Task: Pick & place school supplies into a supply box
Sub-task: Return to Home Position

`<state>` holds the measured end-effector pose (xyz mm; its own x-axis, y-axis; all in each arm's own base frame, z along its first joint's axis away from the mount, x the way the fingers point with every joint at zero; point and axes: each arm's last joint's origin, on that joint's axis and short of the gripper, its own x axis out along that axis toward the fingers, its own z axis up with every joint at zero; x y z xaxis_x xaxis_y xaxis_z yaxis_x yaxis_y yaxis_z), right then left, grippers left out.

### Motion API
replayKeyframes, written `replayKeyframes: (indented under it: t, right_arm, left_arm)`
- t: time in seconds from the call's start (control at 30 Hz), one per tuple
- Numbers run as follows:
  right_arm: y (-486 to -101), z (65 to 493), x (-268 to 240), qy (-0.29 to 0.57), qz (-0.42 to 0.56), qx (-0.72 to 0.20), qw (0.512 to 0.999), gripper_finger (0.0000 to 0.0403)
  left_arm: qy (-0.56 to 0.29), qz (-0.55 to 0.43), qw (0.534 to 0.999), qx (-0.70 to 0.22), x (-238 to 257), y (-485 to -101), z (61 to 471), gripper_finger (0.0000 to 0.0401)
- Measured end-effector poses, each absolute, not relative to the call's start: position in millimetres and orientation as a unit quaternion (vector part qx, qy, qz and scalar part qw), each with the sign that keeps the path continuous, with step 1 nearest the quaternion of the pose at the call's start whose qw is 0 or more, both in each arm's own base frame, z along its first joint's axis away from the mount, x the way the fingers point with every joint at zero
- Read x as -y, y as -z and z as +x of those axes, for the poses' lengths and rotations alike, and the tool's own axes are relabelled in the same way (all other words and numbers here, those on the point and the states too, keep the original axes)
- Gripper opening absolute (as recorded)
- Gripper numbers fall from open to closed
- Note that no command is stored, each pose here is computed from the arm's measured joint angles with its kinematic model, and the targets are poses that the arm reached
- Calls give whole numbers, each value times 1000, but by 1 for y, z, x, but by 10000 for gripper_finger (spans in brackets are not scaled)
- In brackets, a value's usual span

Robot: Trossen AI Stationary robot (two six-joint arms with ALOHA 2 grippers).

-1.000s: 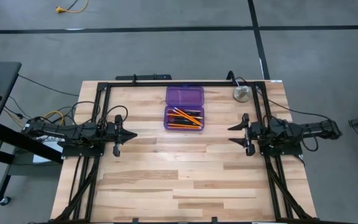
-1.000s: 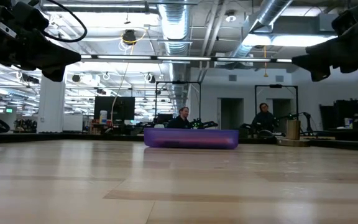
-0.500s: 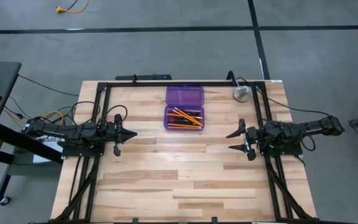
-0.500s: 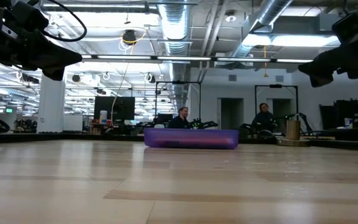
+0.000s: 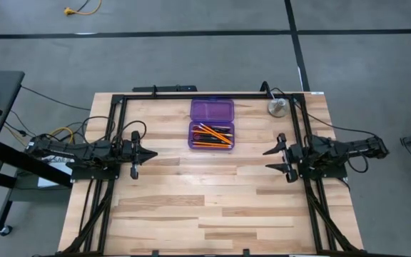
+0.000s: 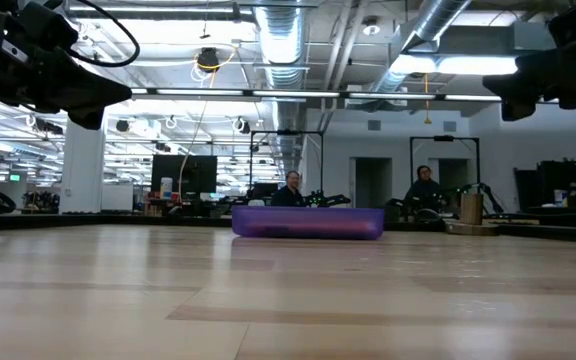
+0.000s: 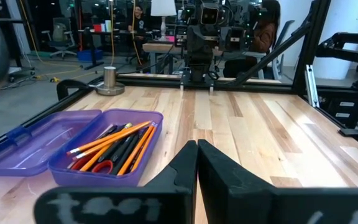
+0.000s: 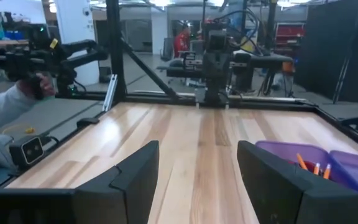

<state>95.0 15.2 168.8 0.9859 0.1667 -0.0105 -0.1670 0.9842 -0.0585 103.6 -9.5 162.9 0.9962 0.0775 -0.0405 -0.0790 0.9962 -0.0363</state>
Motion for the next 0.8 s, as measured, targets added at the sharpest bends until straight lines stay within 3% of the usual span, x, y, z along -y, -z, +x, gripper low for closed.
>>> replayKeyframes:
  t: [0.8]
  right_arm:
    - [-167,96,-15,-79,-10,-15,997,210]
  left_arm:
    - [-39,-20,999,-20,9,-163,104,0]
